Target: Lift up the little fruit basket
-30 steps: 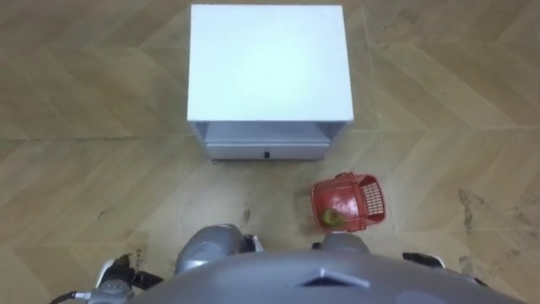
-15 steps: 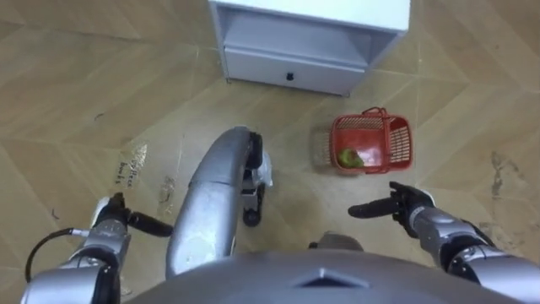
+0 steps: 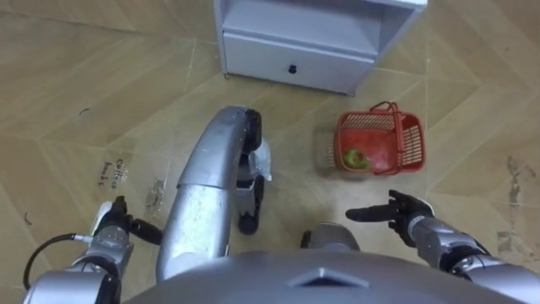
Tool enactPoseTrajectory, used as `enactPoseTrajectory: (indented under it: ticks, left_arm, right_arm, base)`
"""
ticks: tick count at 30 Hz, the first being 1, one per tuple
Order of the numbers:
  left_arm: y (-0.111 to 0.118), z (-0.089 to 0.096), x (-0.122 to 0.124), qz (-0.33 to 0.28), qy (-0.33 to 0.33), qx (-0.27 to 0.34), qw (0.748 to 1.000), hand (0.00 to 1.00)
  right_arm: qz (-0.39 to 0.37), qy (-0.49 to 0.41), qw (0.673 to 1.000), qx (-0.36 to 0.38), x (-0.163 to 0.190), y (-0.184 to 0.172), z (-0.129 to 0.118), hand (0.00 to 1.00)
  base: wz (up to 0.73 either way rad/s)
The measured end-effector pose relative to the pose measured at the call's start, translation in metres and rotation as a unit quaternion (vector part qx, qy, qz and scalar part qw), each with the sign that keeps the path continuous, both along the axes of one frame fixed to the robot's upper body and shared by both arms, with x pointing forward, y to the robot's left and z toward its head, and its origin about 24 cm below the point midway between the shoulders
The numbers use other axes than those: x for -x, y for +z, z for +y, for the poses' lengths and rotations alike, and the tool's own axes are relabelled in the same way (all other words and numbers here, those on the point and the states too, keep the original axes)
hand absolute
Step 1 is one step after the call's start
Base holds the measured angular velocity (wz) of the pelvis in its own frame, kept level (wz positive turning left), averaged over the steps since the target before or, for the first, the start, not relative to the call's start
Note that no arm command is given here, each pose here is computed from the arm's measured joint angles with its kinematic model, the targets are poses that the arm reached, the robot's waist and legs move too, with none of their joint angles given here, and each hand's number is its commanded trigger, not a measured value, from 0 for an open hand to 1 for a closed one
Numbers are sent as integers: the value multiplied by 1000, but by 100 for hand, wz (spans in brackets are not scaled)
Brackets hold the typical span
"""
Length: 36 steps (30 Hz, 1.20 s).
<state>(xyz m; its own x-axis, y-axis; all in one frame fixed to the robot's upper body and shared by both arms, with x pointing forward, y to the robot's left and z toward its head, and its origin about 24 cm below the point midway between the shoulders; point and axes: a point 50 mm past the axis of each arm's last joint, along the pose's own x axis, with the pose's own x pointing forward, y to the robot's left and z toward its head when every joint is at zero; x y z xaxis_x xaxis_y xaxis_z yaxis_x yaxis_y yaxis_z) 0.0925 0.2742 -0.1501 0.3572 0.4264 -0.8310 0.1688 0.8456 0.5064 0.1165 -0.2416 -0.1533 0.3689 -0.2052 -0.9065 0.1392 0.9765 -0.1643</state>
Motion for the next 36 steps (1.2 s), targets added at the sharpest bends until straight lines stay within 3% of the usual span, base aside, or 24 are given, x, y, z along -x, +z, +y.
enactPoseTrajectory:
  ticks: [13, 22, 36]
  left_arm:
    - [-10, -8, 45, 54, -6, -1, 999, 0]
    - [-9, -11, 37, 33, -8, -6, 999, 0]
    - [-9, -7, 43, 42, -13, -12, 999, 0]
  right_arm:
    - [-138, -31, 985, 99, -54, 31, -12, 0]
    - [-219, -34, 964, 148, -85, 57, -15, 0]
    - [-226, -40, 959, 166, -94, 64, -25, 0]
  base:
    - [2]
    - [-3]
    - [1]
